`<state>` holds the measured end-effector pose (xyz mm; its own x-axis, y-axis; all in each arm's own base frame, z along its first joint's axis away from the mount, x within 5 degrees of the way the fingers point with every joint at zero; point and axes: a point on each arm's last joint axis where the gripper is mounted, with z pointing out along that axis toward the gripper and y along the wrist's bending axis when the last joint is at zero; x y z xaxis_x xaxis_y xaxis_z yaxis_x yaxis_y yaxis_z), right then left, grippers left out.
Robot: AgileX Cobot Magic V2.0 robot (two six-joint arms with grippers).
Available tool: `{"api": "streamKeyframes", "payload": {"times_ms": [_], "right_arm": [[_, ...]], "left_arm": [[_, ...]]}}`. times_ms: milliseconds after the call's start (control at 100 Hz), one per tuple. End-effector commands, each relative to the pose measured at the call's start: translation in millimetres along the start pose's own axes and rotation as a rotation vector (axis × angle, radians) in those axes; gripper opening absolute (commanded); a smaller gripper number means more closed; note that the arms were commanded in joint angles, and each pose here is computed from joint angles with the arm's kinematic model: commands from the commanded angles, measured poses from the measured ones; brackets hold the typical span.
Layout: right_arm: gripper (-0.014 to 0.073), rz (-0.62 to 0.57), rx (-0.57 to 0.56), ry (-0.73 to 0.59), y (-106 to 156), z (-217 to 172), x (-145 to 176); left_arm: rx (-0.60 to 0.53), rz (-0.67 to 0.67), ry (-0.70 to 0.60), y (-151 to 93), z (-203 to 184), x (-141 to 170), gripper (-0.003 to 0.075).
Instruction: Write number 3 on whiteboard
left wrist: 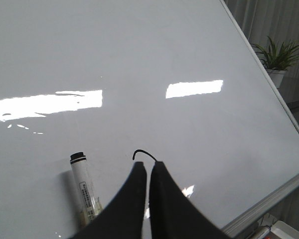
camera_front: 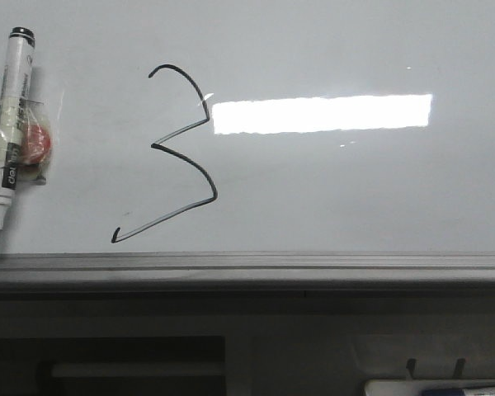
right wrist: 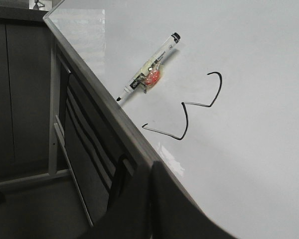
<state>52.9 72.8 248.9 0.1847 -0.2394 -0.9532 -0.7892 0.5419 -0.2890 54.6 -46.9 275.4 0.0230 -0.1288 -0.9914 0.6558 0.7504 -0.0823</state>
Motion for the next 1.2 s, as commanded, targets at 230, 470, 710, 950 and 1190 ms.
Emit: {"api": "streamKeyframes", "payload": {"times_ms": [230,470,710,950,1190], "right_arm": [[-0.0043,-0.002,0.038,-0.088,-5,-1,-15],[-0.0043,-0.002,0.038,-0.088,-5,-1,-15],[-0.0043,-0.002,0.038,-0.088,-5,-1,-15],[-0.0043,-0.002,0.038,-0.088,-5,-1,-15],[-0.0043,-0.002,0.038,-0.088,-5,-1,-15]], "left_arm": [[-0.141,-0.022,-0.040,11,1,6,-0.0021],[-0.372,0.050,-0.089,25,-17,21,-0.0021],[-0.575,0.078,-0.090,36,-28,42,-0.0021],[-0.652,0.069,-0.042,38,-36,59,-0.0020],[-0.668,0.016,0.113,39,-37,74,-0.0020]]}}
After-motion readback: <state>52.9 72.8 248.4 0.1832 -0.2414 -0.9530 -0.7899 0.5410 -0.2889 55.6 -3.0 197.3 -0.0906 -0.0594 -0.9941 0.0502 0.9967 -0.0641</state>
